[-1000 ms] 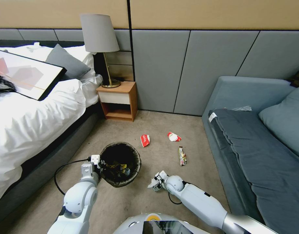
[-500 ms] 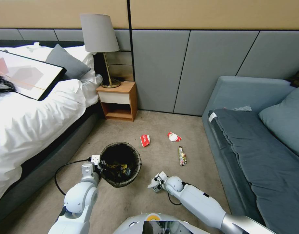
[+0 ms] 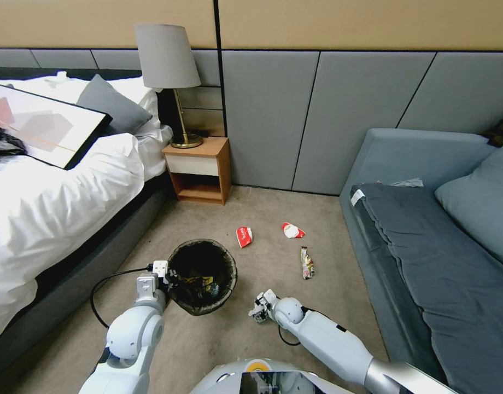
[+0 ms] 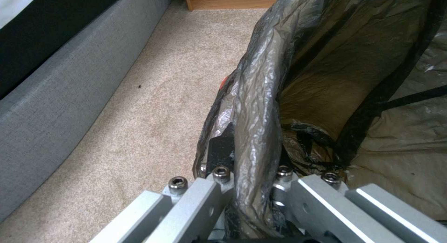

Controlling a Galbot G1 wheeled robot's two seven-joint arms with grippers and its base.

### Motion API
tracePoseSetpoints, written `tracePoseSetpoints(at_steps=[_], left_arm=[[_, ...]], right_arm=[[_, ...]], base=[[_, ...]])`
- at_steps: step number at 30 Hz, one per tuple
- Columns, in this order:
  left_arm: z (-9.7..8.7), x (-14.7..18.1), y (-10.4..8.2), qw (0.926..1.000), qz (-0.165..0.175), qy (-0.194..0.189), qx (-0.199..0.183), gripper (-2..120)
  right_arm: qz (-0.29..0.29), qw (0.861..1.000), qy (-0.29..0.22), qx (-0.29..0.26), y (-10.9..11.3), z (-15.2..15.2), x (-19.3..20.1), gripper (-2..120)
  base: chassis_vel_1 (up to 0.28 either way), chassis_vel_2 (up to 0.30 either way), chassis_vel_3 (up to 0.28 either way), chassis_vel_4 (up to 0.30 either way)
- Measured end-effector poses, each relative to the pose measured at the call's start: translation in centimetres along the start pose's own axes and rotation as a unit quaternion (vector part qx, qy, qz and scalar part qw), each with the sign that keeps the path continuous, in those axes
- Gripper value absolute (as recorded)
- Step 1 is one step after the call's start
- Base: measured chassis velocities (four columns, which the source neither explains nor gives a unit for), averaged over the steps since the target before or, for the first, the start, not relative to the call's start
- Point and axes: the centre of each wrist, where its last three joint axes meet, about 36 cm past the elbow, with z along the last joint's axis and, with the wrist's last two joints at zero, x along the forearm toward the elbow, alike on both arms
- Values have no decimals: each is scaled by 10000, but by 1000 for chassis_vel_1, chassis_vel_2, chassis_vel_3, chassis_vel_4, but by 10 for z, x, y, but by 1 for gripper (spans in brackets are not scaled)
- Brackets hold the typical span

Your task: Pick up the trash bin, then pick up the garbage from the floor and place it into the trash bin.

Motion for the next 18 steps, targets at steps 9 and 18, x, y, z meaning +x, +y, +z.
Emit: tracePoseSetpoints(at_steps=[9,18], left_arm=[[0,-1,0,10000,-14,-11,-10,0],[-1,0,1,10000,-38,-22,-68,0]], right_arm=[[49,10000,6,-8,-7,4,0,77],[415,9991,124,37,-29,6,27,59]], base=[[0,0,0,0],[-6,1,0,-5]])
